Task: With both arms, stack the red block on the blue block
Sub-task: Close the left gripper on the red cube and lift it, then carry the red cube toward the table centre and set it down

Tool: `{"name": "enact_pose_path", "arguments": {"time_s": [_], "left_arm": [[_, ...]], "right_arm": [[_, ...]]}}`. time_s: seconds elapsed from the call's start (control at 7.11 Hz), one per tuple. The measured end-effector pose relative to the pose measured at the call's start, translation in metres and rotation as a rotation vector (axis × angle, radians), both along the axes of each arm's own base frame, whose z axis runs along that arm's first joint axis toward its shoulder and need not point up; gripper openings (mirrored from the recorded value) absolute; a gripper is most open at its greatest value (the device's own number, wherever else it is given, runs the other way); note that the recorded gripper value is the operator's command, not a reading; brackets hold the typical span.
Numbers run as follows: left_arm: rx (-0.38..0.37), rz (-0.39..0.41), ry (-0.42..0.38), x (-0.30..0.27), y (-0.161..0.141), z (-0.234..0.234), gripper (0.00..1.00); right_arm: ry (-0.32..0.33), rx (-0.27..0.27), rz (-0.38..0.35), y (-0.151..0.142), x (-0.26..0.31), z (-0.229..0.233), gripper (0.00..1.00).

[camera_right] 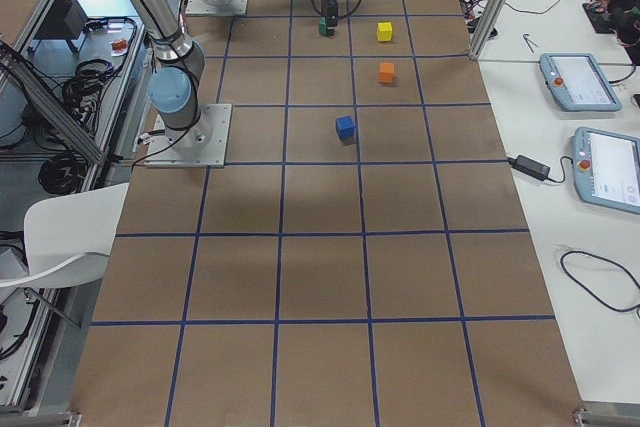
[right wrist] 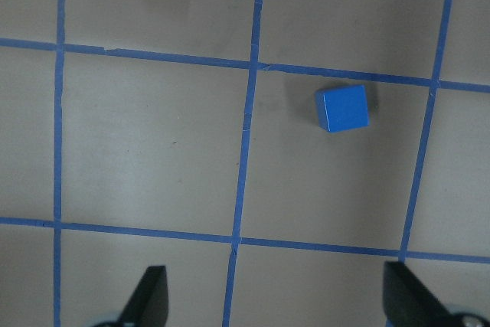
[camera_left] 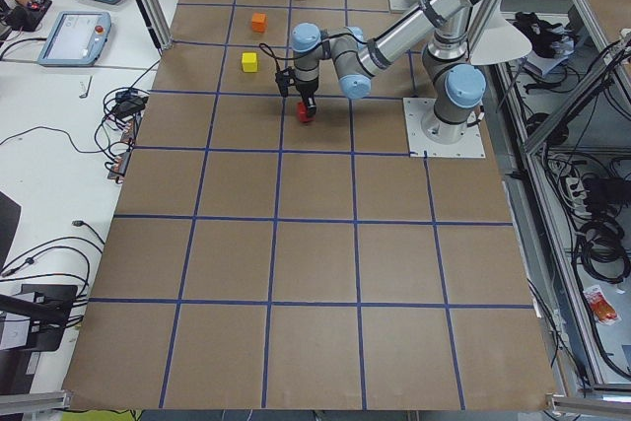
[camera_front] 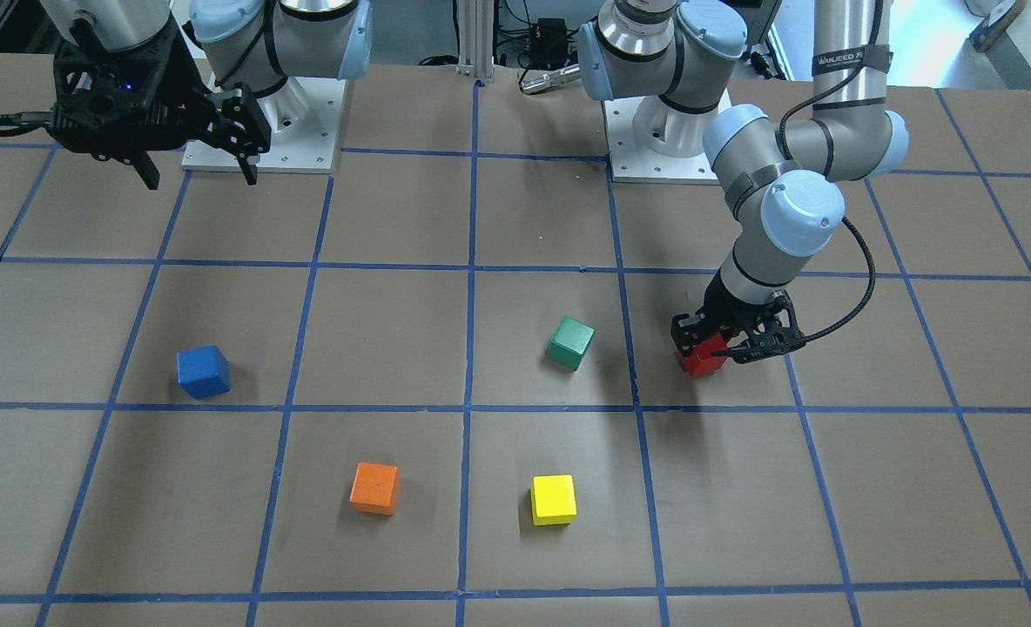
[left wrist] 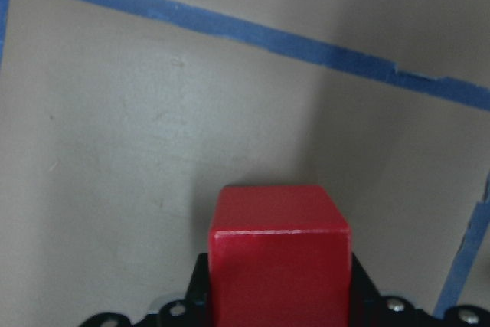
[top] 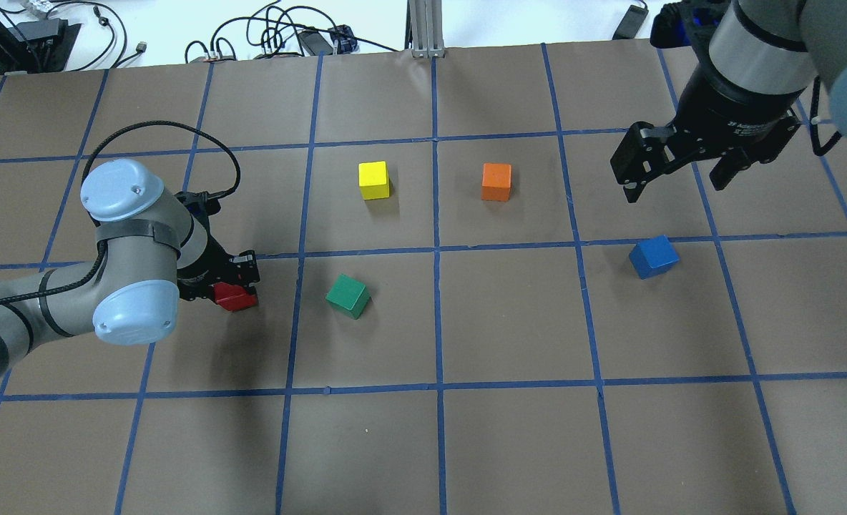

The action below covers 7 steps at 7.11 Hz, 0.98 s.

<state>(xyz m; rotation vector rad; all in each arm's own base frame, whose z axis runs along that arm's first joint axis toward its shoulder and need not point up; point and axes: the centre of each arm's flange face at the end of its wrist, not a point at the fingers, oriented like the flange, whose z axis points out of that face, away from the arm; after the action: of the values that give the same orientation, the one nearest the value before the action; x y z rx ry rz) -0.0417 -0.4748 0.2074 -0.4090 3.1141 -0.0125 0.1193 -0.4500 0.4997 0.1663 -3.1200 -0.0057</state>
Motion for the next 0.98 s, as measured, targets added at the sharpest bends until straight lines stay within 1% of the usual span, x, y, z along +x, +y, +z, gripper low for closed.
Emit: {"name": "enact_pose_path", "arguments": {"time_s": [0.14,0.28,0.42,0.7,0.84,0.98], "left_arm": [[-0.018,-0.023,-0.001,-0.01,-0.003,0.014,0.0],[-0.033,-0.073,0.004,-0.033,-0.002,0.027,0.0],[-0.051,-0.153,0.005,-0.07,-0.003,0.04,0.0],[-0.062,-0.303,0.009,-0.15,-0.017,0.077,0.0],[-0.057,-0.34,0.016,-0.186,-0.028,0.095,0.0],[-0.055,-0.35,0.025,-0.22,-0.036,0.101,0.0]], "right_arm": [[0.0,-0.002,0.0,0.0,0.0,0.0,1.0],[0.0,-0.004,0.0,-0.001,0.0,0.0,1.0],[0.0,-0.006,0.0,-0.001,0.0,0.0,1.0],[0.001,-0.007,0.0,-0.001,0.0,0.0,1.0],[0.0,-0.008,0.0,-0.001,0.0,0.0,1.0],[0.001,-0.008,0.0,-0.001,0.0,0.0,1.0]]}}
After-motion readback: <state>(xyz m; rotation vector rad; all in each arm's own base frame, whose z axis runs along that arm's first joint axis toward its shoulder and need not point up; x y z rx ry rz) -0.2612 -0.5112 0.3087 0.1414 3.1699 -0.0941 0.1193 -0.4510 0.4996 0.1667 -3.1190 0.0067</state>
